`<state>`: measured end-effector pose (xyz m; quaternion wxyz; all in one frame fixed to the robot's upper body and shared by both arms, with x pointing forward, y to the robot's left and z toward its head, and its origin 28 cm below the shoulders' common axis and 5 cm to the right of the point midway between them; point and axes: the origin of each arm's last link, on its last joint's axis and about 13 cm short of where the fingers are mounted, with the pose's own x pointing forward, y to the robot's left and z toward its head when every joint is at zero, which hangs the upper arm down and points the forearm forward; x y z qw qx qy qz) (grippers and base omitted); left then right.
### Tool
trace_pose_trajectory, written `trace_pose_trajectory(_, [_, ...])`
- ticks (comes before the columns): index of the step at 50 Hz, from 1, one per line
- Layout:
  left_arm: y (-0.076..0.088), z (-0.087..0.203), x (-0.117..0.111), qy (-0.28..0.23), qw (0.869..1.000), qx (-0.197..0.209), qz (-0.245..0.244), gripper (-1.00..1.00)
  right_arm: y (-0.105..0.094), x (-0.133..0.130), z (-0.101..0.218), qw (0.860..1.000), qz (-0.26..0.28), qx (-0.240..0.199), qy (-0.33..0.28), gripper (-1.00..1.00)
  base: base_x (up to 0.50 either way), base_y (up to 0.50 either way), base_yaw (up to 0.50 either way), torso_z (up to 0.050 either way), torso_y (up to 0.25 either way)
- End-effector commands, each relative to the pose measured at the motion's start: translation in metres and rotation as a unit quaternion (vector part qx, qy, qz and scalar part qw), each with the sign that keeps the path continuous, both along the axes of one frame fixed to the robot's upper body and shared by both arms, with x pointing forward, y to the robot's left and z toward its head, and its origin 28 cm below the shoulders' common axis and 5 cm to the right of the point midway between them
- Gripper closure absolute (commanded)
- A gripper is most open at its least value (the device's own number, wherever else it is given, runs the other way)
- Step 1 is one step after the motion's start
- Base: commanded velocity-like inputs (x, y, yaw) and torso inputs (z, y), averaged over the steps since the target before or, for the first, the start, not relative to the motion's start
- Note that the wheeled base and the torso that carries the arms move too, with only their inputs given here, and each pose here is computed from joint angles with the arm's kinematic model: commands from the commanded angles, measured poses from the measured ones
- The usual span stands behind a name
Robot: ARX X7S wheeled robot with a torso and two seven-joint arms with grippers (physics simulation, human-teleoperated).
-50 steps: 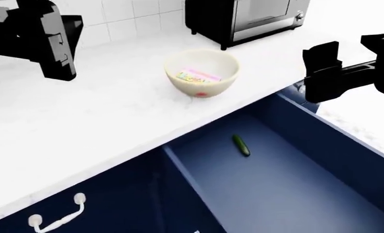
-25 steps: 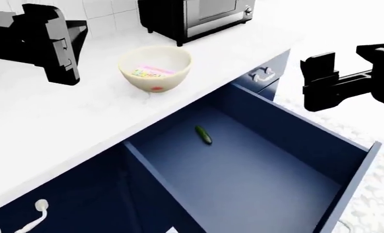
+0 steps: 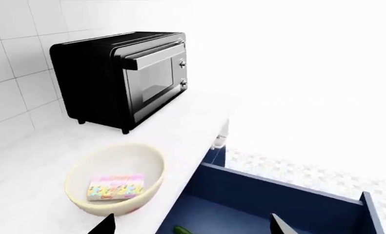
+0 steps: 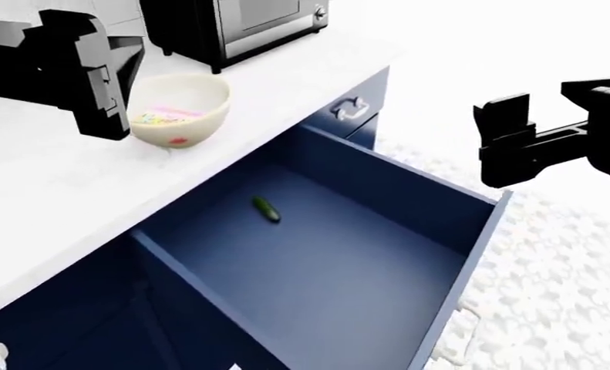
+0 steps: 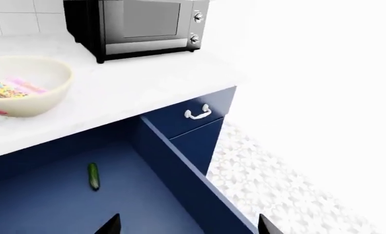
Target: Place the bar in the bowl and close the drawer.
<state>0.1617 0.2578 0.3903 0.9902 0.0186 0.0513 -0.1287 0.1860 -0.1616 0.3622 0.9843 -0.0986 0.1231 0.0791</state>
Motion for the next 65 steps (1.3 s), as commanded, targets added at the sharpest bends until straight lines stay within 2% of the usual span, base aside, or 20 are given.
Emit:
trace_pose_trajectory(1, [0.0001,-0.0002,-0.0005,0.001,1.000,0.000,-0.002,-1.00,0.0001,-0.0002,-0.0017,1.000,0.001,0.002,0.003,-1.00,-0.04,0.06,-0.50,0.000,0.000])
trace_pose_trajectory(10, [0.0001,-0.0004,-0.0009,0.001,1.000,0.000,-0.001,-1.00,-0.0001,-0.0005,-0.0019,1.000,-0.001,0.009,0.005,-1.00,-0.04,0.06,-0.50,0.000,0.000])
trace_pose_trajectory(19, [0.0001,-0.0002,-0.0010,0.001,1.000,0.000,0.000,-1.00,-0.0006,0.0009,-0.0010,1.000,-0.014,0.014,0.003,-1.00,0.00,0.01,-0.03,0.000,0.000])
trace_pose_trajectory(30, [-0.0003,-0.0011,0.0006,0.002,1.000,0.002,0.000,-1.00,-0.0003,-0.0005,-0.0018,1.000,-0.027,-0.005,-0.001,-1.00,0.46,0.21,0.00,0.000,0.000])
trace_pose_trajectory(47, [-0.0013,-0.0006,0.0003,0.001,1.000,0.005,0.001,-1.00,-0.0007,-0.0014,-0.0017,1.000,-0.030,-0.007,-0.005,-1.00,0.45,0.20,0.00,0.000,0.000])
trace_pose_trajectory(56, [-0.0011,-0.0007,0.0000,0.001,1.000,0.005,0.001,-1.00,-0.0010,-0.0007,-0.0035,0.999,-0.031,-0.013,-0.014,-1.00,0.00,0.00,0.00,0.000,0.000])
trace_pose_trajectory(65, [-0.0012,-0.0010,0.0003,0.002,1.000,0.004,0.001,-1.00,-0.0014,-0.0006,-0.0049,1.000,-0.029,-0.009,-0.006,-1.00,-0.02,0.04,-0.50,0.000,0.000])
